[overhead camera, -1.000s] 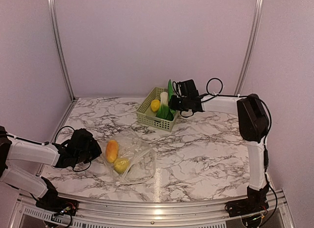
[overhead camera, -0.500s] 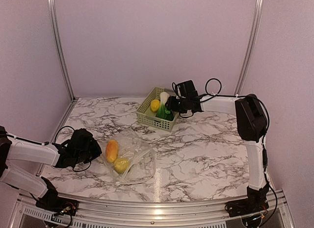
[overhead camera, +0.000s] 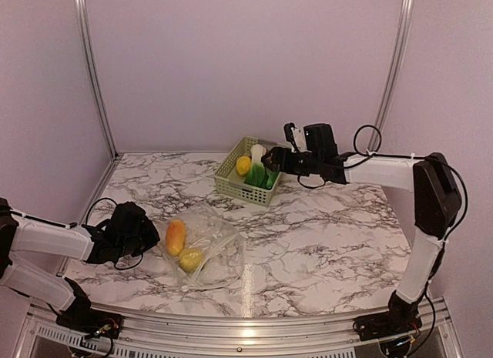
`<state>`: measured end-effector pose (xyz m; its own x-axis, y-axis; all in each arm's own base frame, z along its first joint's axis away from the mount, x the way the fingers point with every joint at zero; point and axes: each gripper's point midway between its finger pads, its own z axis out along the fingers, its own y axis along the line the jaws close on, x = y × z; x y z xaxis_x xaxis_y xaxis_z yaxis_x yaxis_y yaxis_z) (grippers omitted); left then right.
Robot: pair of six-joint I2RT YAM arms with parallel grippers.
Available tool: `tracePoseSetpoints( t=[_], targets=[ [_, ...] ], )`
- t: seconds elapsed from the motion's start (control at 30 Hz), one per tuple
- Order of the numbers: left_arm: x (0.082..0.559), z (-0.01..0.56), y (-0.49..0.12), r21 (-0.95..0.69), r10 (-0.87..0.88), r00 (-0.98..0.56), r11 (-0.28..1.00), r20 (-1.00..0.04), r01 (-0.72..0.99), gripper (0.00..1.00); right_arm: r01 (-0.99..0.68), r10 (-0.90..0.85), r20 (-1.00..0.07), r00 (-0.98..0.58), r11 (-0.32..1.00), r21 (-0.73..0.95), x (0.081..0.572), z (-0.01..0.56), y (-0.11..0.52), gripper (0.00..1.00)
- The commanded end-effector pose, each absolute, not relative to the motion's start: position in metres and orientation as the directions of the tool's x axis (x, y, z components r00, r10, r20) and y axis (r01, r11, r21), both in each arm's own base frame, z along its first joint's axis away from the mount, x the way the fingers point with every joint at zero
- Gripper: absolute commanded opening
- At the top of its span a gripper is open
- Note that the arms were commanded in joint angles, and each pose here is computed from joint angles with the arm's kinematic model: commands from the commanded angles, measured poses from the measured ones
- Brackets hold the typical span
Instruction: Open the zip-top bag and remove the fake food
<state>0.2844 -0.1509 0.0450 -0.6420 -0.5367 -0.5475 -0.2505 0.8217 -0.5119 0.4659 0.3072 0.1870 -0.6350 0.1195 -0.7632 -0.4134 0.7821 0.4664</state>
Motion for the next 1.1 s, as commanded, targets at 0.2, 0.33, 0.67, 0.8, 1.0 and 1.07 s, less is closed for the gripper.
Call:
tracePoseSetpoints(
  t=[0.2,0.33,0.67,0.8,1.0,1.07],
  targets=[
    [0.277,0.041,-0.144,-0.497,-0.534,-0.647,0.826,-0.543,-0.265,0.0,-0.707,-0.027,-0.849,-0.527,0.569,0.421,0.335,0.215,0.342,0.69],
    [0.277,0.043,-0.143,-0.499,-0.535,-0.647,0.826,-0.544,-0.264,0.0,-0.75,-0.082,-0.843,-0.532,0.507,0.424,0.286,0.202,0.349,0.6],
    [0.275,0.043,-0.144,-0.501,-0.529,-0.656,0.827,-0.538,-0.255,0.0,-0.845,-0.239,-0.845,-0.478,0.39,0.367,0.198,0.135,0.37,0.48],
    [0.273,0.041,-0.147,-0.501,-0.52,-0.668,0.83,-0.533,-0.246,0.0,-0.88,-0.252,-0.875,-0.413,0.357,0.313,0.198,0.118,0.39,0.48],
    [0.274,0.042,-0.151,-0.5,-0.505,-0.681,0.835,-0.53,-0.23,0.0,-0.928,-0.298,-0.904,-0.306,0.305,0.213,0.201,0.096,0.433,0.45],
    [0.274,0.043,-0.152,-0.503,-0.502,-0.685,0.835,-0.528,-0.224,0.0,-0.938,-0.299,-0.913,-0.277,0.292,0.189,0.203,0.092,0.445,0.45]
  ],
)
